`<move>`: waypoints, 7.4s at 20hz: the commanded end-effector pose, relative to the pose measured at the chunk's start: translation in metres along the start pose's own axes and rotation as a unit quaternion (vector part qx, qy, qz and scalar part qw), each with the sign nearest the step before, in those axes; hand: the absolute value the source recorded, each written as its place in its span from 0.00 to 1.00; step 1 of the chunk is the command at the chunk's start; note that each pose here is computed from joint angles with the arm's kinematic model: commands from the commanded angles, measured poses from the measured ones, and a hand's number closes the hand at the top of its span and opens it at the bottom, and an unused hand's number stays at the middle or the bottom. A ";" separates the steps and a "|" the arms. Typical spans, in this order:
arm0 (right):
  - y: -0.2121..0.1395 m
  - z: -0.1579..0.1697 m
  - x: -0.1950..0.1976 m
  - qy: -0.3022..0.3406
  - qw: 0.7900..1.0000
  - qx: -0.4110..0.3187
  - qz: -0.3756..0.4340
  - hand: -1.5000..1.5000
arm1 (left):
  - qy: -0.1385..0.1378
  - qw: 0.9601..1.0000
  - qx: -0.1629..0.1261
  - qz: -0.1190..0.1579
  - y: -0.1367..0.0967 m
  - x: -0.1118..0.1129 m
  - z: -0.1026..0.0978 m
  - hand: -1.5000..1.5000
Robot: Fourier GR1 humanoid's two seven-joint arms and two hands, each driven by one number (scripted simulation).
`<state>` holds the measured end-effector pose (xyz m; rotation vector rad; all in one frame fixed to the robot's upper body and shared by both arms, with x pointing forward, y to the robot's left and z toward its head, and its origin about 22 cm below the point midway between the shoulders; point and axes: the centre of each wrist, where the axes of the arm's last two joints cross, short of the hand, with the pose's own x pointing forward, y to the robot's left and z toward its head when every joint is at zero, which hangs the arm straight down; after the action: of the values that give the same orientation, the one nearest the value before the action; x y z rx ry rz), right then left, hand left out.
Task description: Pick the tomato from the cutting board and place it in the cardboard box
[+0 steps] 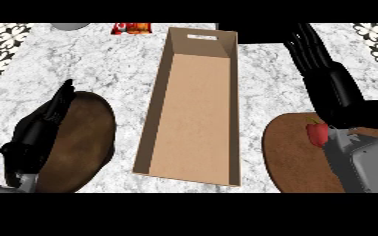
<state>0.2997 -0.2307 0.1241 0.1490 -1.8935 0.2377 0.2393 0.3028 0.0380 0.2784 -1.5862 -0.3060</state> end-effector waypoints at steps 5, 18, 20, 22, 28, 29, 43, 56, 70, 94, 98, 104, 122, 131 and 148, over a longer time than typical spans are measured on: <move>-0.092 0.085 -0.018 0.085 0.992 0.078 -0.050 0.00 | 0.078 0.982 0.144 -0.096 0.059 -0.030 0.007 0.50; -0.209 0.180 -0.035 0.007 0.982 0.181 0.056 0.00 | 0.121 0.979 0.136 -0.092 0.044 -0.050 0.005 0.50; -0.226 0.170 -0.022 -0.010 0.975 0.180 0.129 0.00 | 0.113 0.980 0.136 -0.091 0.042 -0.036 -0.008 0.50; -0.239 0.173 -0.005 0.004 0.959 0.206 0.196 0.00 | 0.123 0.979 0.135 -0.094 0.051 -0.045 -0.003 0.50; -0.242 0.154 0.010 0.061 0.885 0.323 0.329 0.00 | 0.111 0.980 0.131 -0.098 0.052 -0.032 -0.018 0.50; -0.243 0.163 0.007 0.064 0.877 0.342 0.333 0.00 | 0.111 0.981 0.121 -0.099 0.045 -0.031 -0.019 0.50; -0.212 0.110 -0.025 0.153 0.774 0.438 0.431 0.00 | 0.122 0.979 0.128 -0.103 0.053 -0.042 -0.022 0.50; -0.185 0.117 -0.043 0.143 0.768 0.457 0.425 0.00 | 0.118 0.980 0.124 -0.100 0.044 -0.050 -0.012 0.50; -0.164 0.127 -0.018 0.116 0.767 0.488 0.401 0.00 | 0.130 0.978 0.128 -0.097 0.040 -0.044 -0.016 0.50; -0.138 0.114 -0.051 0.035 0.786 0.326 0.524 1.00 | 0.117 0.980 0.132 -0.094 0.046 -0.045 -0.012 0.50; -0.146 0.046 -0.041 0.007 0.783 0.307 0.541 1.00 | 0.103 0.982 0.126 -0.097 0.045 -0.039 -0.029 0.50; -0.147 -0.044 -0.026 -0.034 0.783 0.266 0.561 1.00 | 0.101 0.984 0.108 -0.095 0.021 -0.036 -0.041 0.50; -0.041 -0.126 0.035 -0.195 0.860 0.299 0.364 1.00 | 0.116 0.980 0.127 -0.102 0.055 -0.040 -0.026 0.50; 0.053 -0.150 0.066 -0.129 0.891 0.304 0.312 1.00 | 0.117 0.980 0.125 -0.099 0.031 -0.050 -0.017 0.50; 0.167 -0.156 -0.015 -0.043 0.894 0.277 0.350 1.00 | 0.102 0.983 0.114 -0.102 0.054 -0.045 -0.034 0.50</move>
<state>0.4079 -0.0376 0.1697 -0.0756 -1.8955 1.3082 0.2688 0.3630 0.0163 0.6366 -1.3781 -0.2316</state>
